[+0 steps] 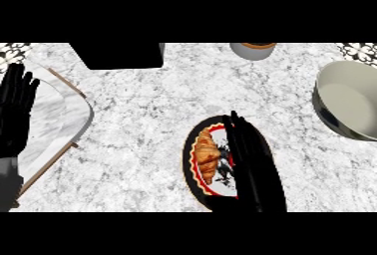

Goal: Pick the tomato from the plate and place it in the bowl

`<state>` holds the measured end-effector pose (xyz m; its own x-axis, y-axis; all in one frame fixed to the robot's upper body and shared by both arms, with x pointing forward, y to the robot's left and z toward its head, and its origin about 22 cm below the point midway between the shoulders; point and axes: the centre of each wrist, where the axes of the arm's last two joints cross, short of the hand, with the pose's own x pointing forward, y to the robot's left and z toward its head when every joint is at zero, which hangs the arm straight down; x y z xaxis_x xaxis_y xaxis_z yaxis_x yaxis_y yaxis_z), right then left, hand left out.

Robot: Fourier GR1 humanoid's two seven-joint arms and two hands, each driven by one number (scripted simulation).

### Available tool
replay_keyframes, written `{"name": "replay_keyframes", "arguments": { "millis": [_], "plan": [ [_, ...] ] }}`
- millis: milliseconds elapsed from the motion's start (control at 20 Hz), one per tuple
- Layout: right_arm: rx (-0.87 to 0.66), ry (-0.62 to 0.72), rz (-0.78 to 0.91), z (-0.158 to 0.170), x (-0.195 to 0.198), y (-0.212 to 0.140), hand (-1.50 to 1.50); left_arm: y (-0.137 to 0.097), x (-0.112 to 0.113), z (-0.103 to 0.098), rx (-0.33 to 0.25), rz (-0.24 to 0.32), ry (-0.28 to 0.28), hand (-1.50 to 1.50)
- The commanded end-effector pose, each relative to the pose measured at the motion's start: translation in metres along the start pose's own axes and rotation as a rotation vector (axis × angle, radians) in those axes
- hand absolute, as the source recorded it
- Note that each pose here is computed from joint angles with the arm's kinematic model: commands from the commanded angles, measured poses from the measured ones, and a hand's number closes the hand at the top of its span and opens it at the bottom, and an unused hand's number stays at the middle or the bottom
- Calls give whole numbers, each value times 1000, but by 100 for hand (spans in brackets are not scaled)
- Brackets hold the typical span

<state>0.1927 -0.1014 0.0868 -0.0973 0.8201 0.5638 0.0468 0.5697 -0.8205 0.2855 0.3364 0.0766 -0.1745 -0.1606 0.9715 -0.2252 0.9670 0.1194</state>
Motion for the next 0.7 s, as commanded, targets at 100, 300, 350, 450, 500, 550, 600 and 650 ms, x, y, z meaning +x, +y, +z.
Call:
{"name": "replay_keyframes", "arguments": {
  "millis": [100, 300, 350, 450, 500, 550, 600, 650],
  "plan": [
    [206, 138, 190, 21, 31, -39, -150, 6, 6, -10, -16, 16, -24, 0],
    [319, 172, 284, 29, 39, -65, -150, -2, -5, -6, -17, -6, -26, 0],
    [333, 210, 288, 24, 38, -63, -150, -6, 12, -4, -50, 14, -38, 0],
    [353, 223, 278, 33, 36, -76, -150, -7, -3, 2, -35, 23, -11, 0],
    [360, 245, 288, 30, 29, -69, -150, -5, 1, -9, -21, 21, -32, 0],
    [344, 255, 296, 34, 38, -72, -150, -5, 10, -8, -35, 4, -29, 0],
    [358, 260, 292, 9, 29, -71, -150, -5, 6, -7, -32, 14, -31, 0],
    [360, 268, 285, 8, 29, -60, -150, -4, 22, -18, -41, 22, -47, 0]
  ]
}}
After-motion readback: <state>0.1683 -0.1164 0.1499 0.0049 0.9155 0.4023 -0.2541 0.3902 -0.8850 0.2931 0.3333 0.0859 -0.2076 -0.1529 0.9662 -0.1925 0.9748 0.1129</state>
